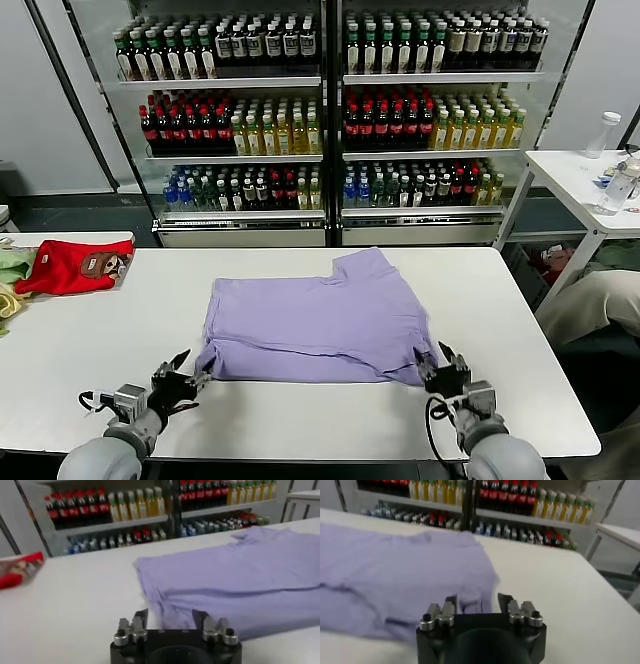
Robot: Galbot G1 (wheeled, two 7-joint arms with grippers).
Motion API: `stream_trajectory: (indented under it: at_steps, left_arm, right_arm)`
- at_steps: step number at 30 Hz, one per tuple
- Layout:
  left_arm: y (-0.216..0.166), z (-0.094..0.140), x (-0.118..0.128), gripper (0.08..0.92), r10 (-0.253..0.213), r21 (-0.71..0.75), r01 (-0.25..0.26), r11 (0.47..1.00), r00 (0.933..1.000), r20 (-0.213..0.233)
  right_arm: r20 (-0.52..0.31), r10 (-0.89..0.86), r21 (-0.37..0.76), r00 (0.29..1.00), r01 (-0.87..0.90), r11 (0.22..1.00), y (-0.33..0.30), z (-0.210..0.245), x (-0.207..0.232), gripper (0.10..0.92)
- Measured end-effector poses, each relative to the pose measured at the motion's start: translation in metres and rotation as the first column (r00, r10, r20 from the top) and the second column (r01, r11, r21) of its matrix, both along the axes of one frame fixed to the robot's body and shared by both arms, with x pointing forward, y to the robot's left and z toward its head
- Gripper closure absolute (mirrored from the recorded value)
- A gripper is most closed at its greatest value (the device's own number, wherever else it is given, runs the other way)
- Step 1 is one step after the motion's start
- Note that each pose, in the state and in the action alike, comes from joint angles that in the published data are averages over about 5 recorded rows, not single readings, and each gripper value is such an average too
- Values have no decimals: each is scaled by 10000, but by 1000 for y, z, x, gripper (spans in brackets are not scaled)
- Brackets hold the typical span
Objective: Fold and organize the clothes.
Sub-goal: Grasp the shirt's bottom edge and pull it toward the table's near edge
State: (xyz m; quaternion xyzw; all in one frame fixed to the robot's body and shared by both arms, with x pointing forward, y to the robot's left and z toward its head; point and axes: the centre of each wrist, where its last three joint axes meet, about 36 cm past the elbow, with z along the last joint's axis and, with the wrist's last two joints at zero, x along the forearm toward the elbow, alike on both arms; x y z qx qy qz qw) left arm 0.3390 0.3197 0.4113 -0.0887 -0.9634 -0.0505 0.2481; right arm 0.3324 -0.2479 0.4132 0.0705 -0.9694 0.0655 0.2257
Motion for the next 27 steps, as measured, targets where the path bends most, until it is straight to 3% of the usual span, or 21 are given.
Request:
stream_trajectory:
  at_steps: [3,6,23,27]
  left_arm:
    - [-1,-2,-2,229,132,-195,-136,9997,9997,-223]
    - [-2,-3,-3,239,253,-401,-268,9988,9989,-386]
    - [-8,-9,-9,730,438,-1072,-529,9928,9954,-851]
    - [-7,-5,-14,837,437,-1126,-536,9922,9951,-892]
  right_arm:
    - [-193,8,110,9998,-6,9999,1,0,-3,299]
    - [-373,14,246,9993,-5,9997,2,1,-5,385]
    - [-1116,236,713,9935,-157,9973,-2,8,-17,857]
    - [-1132,292,637,9931,-221,9977,-7,20,-31,910]
